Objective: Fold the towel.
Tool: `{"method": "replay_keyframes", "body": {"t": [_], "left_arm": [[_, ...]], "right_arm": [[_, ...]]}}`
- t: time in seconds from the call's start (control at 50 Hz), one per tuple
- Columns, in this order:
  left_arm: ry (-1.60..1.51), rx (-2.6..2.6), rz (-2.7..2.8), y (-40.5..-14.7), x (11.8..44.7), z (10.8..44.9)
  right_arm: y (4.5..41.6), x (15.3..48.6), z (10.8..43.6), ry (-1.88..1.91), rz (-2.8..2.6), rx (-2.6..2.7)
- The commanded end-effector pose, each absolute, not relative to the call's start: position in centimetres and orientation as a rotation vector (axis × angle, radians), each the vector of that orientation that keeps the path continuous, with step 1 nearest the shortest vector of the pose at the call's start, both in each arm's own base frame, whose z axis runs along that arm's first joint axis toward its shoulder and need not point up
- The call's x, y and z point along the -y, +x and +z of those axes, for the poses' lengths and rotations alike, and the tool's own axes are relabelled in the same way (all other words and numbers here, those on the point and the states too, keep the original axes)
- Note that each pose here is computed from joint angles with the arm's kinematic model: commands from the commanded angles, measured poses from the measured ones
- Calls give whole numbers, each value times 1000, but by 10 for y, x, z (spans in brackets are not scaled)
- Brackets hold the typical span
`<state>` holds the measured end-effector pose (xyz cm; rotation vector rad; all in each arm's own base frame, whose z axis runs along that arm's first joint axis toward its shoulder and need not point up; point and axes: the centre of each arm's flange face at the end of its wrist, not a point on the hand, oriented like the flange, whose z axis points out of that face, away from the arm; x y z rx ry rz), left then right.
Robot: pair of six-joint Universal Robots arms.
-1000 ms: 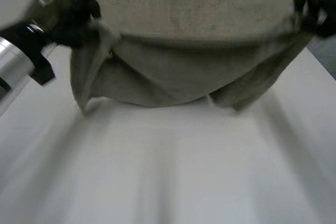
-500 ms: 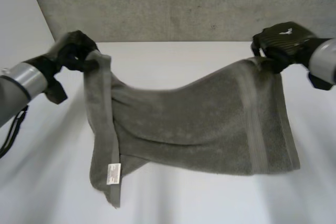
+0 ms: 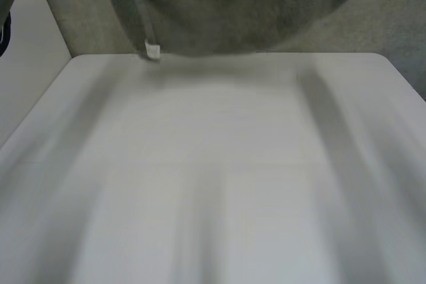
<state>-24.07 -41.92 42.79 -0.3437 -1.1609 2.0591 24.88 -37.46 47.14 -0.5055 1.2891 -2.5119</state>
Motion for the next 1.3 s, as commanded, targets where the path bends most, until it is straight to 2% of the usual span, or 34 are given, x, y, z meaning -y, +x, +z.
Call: {"method": "replay_keyframes", "body": {"t": [0.02,0.04,0.06,0.08,0.1,0.14,0.16,0.2,0.22,0.24,0.26,0.28,0.3,0.42,0.64,0.88,0.98,1.12,1.2,1.24,1.28,1.3], "left_arm": [[-421,1332,1795,-247,422,366],[-454,1381,1718,-248,421,345],[-454,1382,1717,-248,421,345],[-479,1428,1637,-249,418,322],[-479,1428,1636,-249,418,322],[-519,1507,1474,-246,409,274],[-519,1507,1474,-246,409,273],[-604,1533,1349,-249,391,228],[-604,1534,1348,-249,391,228],[-648,1538,1313,-249,381,210],[-649,1538,1313,-249,381,209],[-685,1544,1291,-246,372,193],[-703,1560,1281,-241,367,179],[-716,1630,1267,-223,348,151],[-728,1687,1353,-194,344,168],[-794,1702,1322,-187,330,176],[-826,1715,1318,-188,323,192],[-863,1745,1385,-190,322,238],[-800,1842,1393,-195,323,241],[-796,1878,1401,-205,319,239],[-787,1974,1405,-225,306,229],[-787,1975,1405,-225,306,229]], "right_arm": [[264,375,400,-752,-2145,-1577],[264,375,379,-812,-2048,-1640],[264,375,379,-812,-2047,-1641],[261,376,358,-862,-1968,-1696],[261,376,358,-862,-1967,-1696],[255,372,318,-953,-1842,-1798],[255,372,318,-953,-1841,-1798],[246,367,280,-1047,-1755,-1897],[246,367,279,-1048,-1755,-1898],[240,365,261,-1097,-1718,-1944],[235,361,245,-1149,-1681,-1983],[235,361,244,-1150,-1680,-1984],[228,358,229,-1192,-1640,-2022],[207,346,194,-1245,-1532,-2126],[179,332,200,-1188,-1608,-2176],[180,309,189,-1182,-1561,-2147],[181,309,187,-1182,-1562,-2145],[181,304,183,-1176,-1542,-2152],[182,301,181,-1174,-1538,-2153],[183,300,179,-1177,-1539,-2151],[184,298,177,-1179,-1545,-2149],[184,298,177,-1179,-1545,-2149]]}}
